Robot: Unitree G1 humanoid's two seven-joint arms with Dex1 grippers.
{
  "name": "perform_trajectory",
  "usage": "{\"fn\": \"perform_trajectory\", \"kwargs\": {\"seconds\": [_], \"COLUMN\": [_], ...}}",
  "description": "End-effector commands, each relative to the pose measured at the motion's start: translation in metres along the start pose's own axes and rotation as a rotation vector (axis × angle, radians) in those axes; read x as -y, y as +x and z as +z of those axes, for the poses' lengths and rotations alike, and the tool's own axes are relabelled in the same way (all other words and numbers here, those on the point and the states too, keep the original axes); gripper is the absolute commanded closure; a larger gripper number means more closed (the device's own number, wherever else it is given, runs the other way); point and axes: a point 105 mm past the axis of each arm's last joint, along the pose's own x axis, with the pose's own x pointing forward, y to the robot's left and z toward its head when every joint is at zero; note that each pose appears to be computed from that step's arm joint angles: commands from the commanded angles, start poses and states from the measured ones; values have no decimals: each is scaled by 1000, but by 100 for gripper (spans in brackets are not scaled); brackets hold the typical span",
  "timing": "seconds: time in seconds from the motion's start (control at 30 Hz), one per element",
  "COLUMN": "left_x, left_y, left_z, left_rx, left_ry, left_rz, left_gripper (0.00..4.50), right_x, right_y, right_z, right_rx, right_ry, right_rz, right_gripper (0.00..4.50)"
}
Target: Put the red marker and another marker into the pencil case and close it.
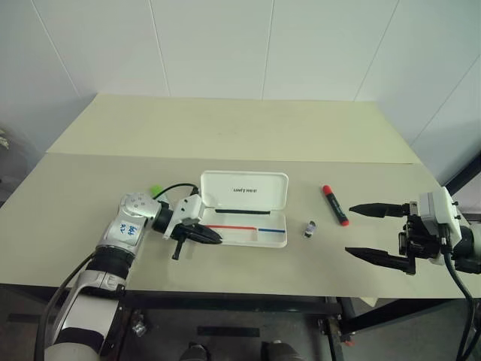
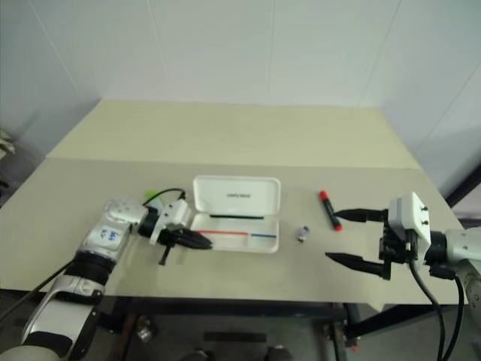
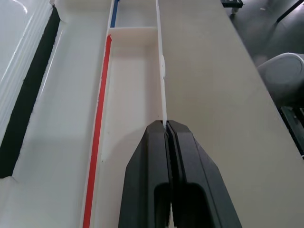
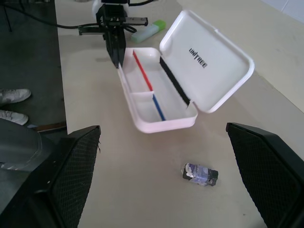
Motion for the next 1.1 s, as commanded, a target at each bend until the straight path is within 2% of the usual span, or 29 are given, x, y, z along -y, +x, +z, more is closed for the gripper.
{"fn": "perform_trajectory", "kwargs": {"seconds": [0.03,0.13,0.17,0.3,0.6,0.97,1.1], "left_x": [-2,-2,-4,-2,3,22,25], "left_y": [0,3,4,7,0,-7,-10], "left_z": [14,13,14,20,35,42,47], "left_rx": [38,42,44,76,104,138,163], "left_ry": [39,20,11,-12,-3,-37,-40], "left_rz": [34,48,61,58,60,-3,-2], "left_gripper": [449,449,405,295,3,3,3], "right_x": [-1,-1,-1,1,0,-2,3], "right_y": [2,4,4,5,8,15,18], "right_z": [7,7,8,10,12,5,1], "right_rx": [25,32,34,38,45,34,46], "right_ry": [-25,-22,-22,-24,-21,16,39], "right_rz": [3,1,0,-6,-9,-58,-168], "right_gripper": [0,0,0,0,0,0,0]}}
